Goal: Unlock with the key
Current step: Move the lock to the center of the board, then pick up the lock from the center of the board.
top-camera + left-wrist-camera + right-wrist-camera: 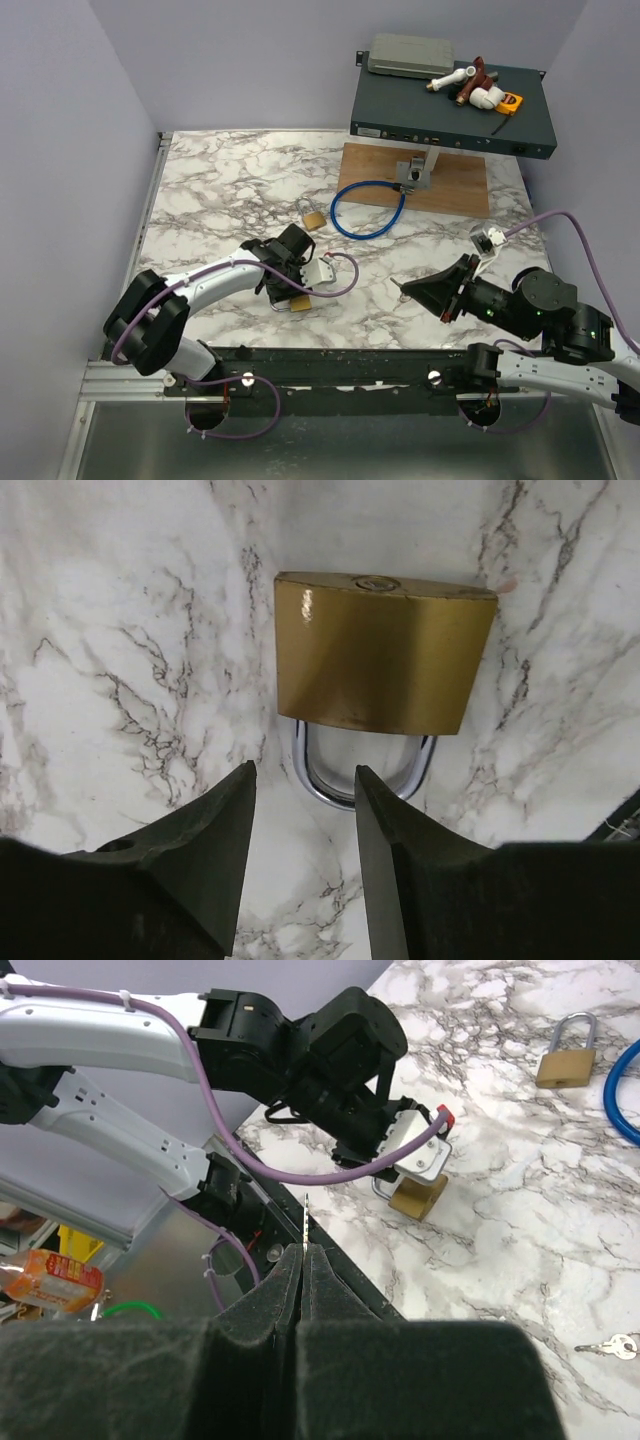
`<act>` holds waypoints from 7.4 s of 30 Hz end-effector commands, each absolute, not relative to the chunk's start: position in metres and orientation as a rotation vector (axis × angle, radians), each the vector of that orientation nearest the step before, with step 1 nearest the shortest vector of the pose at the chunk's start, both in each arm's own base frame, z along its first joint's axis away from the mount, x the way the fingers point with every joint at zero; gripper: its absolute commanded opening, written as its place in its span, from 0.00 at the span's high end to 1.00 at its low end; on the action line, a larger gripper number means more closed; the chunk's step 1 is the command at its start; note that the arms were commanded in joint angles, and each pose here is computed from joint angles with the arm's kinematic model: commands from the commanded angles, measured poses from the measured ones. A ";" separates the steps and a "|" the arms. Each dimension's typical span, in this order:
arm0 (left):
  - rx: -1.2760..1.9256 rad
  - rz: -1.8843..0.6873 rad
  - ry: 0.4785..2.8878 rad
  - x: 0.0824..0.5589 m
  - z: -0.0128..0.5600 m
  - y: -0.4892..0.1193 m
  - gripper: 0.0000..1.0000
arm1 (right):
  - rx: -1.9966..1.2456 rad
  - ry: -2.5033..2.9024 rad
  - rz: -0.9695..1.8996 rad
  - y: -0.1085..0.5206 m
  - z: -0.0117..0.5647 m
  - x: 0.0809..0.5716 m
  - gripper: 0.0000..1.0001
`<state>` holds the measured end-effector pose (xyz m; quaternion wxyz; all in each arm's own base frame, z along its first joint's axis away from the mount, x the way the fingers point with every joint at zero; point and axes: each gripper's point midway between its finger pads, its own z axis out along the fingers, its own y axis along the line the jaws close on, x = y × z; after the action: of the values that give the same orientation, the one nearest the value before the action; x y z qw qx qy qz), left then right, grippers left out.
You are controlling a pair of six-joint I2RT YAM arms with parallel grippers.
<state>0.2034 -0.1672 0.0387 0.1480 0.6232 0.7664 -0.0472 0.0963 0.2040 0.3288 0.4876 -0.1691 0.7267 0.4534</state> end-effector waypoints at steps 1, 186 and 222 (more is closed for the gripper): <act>1.800 -0.031 2.128 0.224 0.032 -0.172 0.58 | -0.388 1.742 1.122 0.205 0.336 0.098 0.99; 1.635 -0.704 1.912 0.176 0.147 -0.310 1.00 | -0.415 1.697 0.974 0.193 0.387 0.113 0.99; 1.453 -0.395 0.119 0.047 0.439 -0.224 1.00 | -0.879 1.623 1.157 0.266 0.411 0.071 0.99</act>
<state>0.0646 -0.2311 0.3952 0.6719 0.6895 0.1620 -0.2163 0.0823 0.2598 0.3992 0.4700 -0.3262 0.6856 0.4502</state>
